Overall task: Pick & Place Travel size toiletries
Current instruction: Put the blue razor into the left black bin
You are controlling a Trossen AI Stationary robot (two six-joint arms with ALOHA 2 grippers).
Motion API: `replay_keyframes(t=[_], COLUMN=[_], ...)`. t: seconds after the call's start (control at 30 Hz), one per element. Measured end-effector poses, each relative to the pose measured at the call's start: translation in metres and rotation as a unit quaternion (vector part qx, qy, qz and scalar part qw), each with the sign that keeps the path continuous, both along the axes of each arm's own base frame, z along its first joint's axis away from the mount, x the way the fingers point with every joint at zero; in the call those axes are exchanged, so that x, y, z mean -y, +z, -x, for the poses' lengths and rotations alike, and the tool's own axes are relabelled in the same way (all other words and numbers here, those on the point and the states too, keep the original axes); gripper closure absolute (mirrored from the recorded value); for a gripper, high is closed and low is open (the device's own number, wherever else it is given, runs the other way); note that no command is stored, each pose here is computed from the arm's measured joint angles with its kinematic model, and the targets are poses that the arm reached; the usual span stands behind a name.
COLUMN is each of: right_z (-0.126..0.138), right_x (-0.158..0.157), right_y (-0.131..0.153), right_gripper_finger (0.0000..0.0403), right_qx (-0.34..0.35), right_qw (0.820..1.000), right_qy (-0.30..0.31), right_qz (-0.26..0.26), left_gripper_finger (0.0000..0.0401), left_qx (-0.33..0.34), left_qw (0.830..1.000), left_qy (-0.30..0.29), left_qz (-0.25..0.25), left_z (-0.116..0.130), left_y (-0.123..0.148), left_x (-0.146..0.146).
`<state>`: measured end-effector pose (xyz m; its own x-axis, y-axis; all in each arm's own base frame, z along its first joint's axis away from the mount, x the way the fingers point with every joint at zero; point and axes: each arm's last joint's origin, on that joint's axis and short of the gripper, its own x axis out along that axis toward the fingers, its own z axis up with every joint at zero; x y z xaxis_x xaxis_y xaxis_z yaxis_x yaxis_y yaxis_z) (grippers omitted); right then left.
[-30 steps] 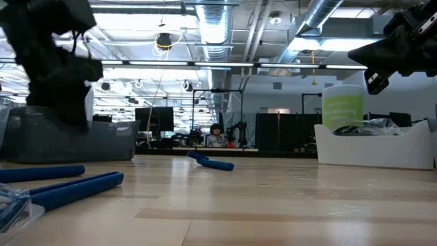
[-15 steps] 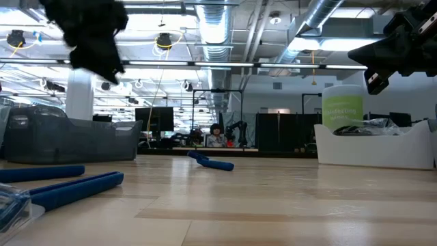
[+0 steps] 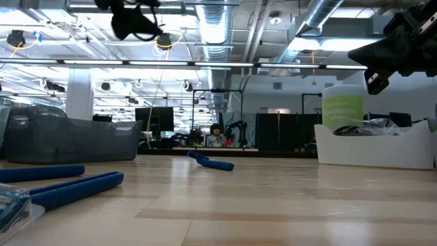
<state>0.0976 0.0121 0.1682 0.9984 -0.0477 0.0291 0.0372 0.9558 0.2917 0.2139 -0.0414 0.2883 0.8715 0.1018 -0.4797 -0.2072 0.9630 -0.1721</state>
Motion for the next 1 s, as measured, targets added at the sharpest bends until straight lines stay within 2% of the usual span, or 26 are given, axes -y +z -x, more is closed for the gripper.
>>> replay_keyframes(t=[0.1,0.47,0.8,1.0], right_z=[0.0,0.0,0.0,0.0], right_x=[0.0,0.0,0.0,0.0], right_y=[0.0,0.0,0.0,0.0], right_gripper_finger=[0.0403,0.0403,0.0403,0.0403], right_qx=[0.0,0.0,0.0,0.0], right_qw=[1.0,1.0,1.0,1.0], right_qy=[0.0,0.0,0.001,0.001], right_qz=[0.0,0.0,0.0,0.0], left_gripper_finger=[0.0119,0.0119,0.0119,0.0119], left_qx=[0.02,0.022,-0.03,-0.025], left_qw=[1.0,0.995,0.988,0.983], left_qy=[-0.024,-0.098,-0.151,-0.184], left_qz=[0.003,0.002,0.0,-0.01], left_z=[-0.009,-0.046,-0.069,-0.076], left_y=[0.0,-0.023,-0.055,-0.062], left_x=[0.003,0.015,0.015,0.012])
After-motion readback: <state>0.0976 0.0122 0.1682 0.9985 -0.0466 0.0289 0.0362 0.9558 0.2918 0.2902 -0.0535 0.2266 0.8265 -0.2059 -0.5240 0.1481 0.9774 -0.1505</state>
